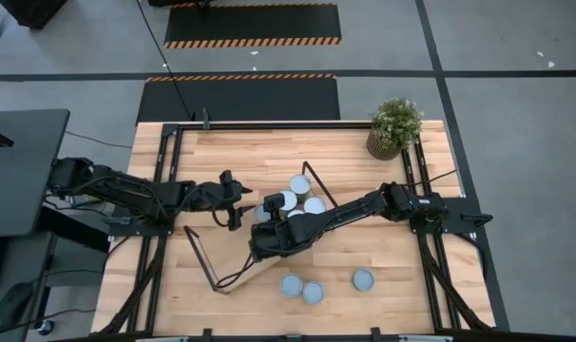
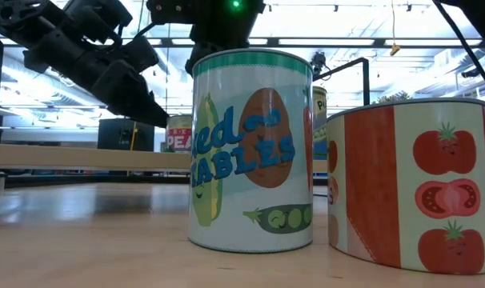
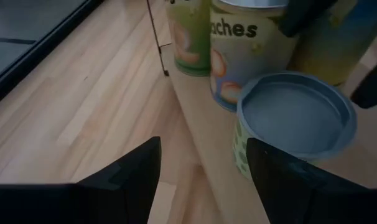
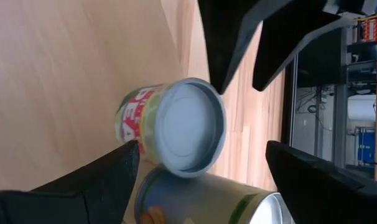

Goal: Pick and place cans onto a shelf
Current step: Put the right small can on the shelf, then put the middle small can on the shelf

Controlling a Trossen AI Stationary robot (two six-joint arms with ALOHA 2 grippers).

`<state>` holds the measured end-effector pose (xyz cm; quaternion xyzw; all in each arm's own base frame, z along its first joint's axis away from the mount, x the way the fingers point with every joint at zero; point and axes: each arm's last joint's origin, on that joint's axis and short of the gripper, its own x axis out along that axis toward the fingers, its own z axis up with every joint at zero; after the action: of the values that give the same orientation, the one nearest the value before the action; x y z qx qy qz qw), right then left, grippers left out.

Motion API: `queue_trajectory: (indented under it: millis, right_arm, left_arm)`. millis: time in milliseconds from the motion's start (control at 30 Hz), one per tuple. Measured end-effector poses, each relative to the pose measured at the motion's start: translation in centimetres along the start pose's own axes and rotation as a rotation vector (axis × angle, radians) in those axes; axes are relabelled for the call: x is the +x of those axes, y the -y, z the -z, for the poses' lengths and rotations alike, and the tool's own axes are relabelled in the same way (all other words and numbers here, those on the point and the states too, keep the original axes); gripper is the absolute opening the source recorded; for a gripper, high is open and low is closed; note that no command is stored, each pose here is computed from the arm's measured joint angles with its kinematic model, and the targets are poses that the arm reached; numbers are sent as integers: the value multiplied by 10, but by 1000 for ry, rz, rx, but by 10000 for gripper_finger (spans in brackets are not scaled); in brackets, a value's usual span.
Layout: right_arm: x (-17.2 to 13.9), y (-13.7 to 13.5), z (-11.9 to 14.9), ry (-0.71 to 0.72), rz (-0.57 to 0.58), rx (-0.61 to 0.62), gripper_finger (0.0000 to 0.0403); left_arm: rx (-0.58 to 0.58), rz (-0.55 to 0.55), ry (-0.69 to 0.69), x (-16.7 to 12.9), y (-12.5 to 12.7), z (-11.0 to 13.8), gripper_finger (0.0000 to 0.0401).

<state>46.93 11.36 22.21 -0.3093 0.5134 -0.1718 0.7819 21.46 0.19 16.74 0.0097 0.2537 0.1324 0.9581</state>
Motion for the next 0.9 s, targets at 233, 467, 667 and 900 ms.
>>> queue_trajectory:
  millis: [233,467,667,900]
  right_arm:
    - [4,5,1,-12,2,-12,357]
    - [4,4,6,-53,-1,-58,357]
    - [-5,0,2,-26,15,-68,357]
    - [-41,-3,-12,86,-81,-14,357]
  left_arm:
    - [6,31,-19,0,1,2,242]
    - [9,34,-29,-1,1,3,242]
    - [10,37,-32,-1,1,3,242]
    - [12,39,-31,-4,1,2,242]
